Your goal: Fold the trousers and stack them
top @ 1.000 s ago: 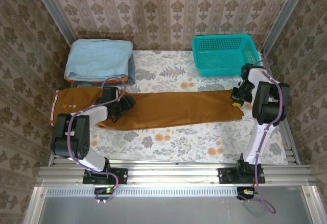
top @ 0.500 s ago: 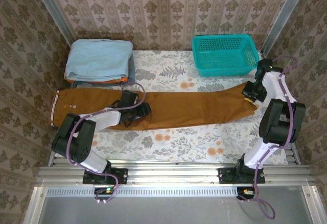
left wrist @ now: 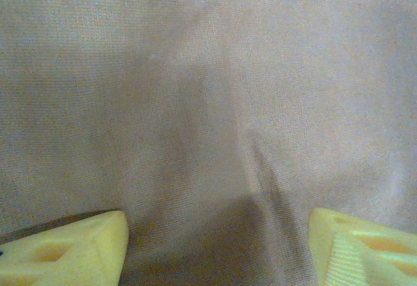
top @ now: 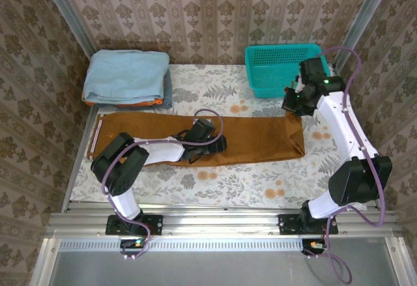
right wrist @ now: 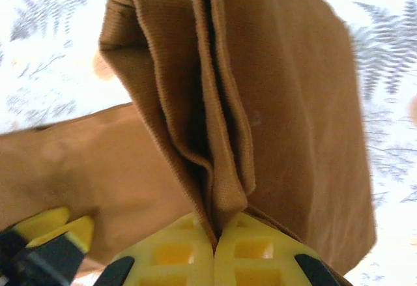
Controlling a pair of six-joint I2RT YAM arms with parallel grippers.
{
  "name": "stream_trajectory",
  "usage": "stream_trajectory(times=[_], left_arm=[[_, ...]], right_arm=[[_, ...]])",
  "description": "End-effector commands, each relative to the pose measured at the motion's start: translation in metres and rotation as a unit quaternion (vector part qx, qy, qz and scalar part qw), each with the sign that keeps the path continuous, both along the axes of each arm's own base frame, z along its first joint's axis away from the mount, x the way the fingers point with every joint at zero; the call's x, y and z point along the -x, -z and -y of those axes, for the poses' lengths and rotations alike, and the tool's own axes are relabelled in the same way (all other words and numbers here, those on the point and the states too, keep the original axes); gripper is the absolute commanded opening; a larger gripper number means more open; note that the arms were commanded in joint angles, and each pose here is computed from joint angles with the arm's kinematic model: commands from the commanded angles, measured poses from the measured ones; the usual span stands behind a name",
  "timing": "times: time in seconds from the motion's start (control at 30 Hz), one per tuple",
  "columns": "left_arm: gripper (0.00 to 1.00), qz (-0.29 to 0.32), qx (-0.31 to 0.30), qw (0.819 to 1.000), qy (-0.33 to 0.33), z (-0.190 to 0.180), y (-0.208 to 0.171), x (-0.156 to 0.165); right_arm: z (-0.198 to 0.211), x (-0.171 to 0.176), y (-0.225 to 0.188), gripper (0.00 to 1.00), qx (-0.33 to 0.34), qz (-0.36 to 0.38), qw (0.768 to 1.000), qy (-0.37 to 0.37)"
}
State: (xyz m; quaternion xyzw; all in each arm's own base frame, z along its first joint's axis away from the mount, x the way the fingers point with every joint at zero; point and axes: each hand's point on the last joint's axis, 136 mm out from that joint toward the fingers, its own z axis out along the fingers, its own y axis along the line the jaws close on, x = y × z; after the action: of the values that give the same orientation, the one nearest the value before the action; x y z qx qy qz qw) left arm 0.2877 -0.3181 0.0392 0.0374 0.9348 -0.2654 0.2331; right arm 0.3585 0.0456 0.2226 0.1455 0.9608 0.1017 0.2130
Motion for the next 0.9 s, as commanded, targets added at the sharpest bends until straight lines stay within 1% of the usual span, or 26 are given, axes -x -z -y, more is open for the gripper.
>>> stream_trajectory(times=[0.0,0.07,0.13,0.2,0.27,0.3,0.37,0.4,0.5,0.6,0.73,0.87], left_arm=[[0.76,-0.025,-0.024,0.999,-0.002,-0.02,-0.007,0.011],[0.8,-0.012,-0.022,1.0,-0.012,-0.039,-0.028,0.006],[0.83,-0.004,-0.017,0.999,-0.034,-0.067,-0.052,-0.001],[0.82,-0.003,-0.023,0.997,-0.077,-0.111,-0.074,-0.005],[0.81,-0.033,-0.055,0.987,-0.147,-0.168,-0.082,-0.002],[0.8,-0.038,-0.053,0.983,-0.174,-0.192,-0.085,-0.002],[0.8,-0.047,-0.057,0.975,-0.208,-0.222,-0.08,0.007],[0.8,-0.055,-0.054,0.972,-0.223,-0.234,-0.075,0.012],[0.8,-0.075,-0.036,0.966,-0.245,-0.248,-0.06,0.022],[0.8,-0.082,-0.042,0.965,-0.247,-0.253,-0.05,0.028],[0.8,-0.088,-0.049,0.964,-0.246,-0.256,-0.043,0.032],[0.81,-0.091,-0.052,0.963,-0.248,-0.26,-0.039,0.032]], right_arm=[[-0.037,0.003,-0.029,0.0,-0.022,0.015,0.999,-0.026],[-0.066,0.002,-0.04,0.0,-0.036,0.029,0.998,-0.051],[-0.098,0.003,-0.045,0.0,-0.052,0.037,0.995,-0.076],[-0.129,0.005,-0.049,0.0,-0.066,0.045,0.992,-0.098],[-0.161,0.01,-0.051,0.0,-0.081,0.047,0.989,-0.119],[-0.181,0.013,-0.053,0.0,-0.107,0.049,0.985,-0.129],[-0.224,0.018,-0.056,0.0,-0.168,0.051,0.973,-0.149],[-0.241,0.018,-0.056,0.0,-0.176,0.054,0.971,-0.155],[-0.279,0.014,-0.042,0.0,-0.177,0.042,0.97,-0.162],[-0.31,0.006,-0.022,0.0,-0.183,0.03,0.97,-0.159],[-0.34,-0.003,0.009,0.0,-0.168,0.005,0.972,-0.163],[-0.361,-0.01,0.036,0.0,-0.169,-0.01,0.973,-0.159]])
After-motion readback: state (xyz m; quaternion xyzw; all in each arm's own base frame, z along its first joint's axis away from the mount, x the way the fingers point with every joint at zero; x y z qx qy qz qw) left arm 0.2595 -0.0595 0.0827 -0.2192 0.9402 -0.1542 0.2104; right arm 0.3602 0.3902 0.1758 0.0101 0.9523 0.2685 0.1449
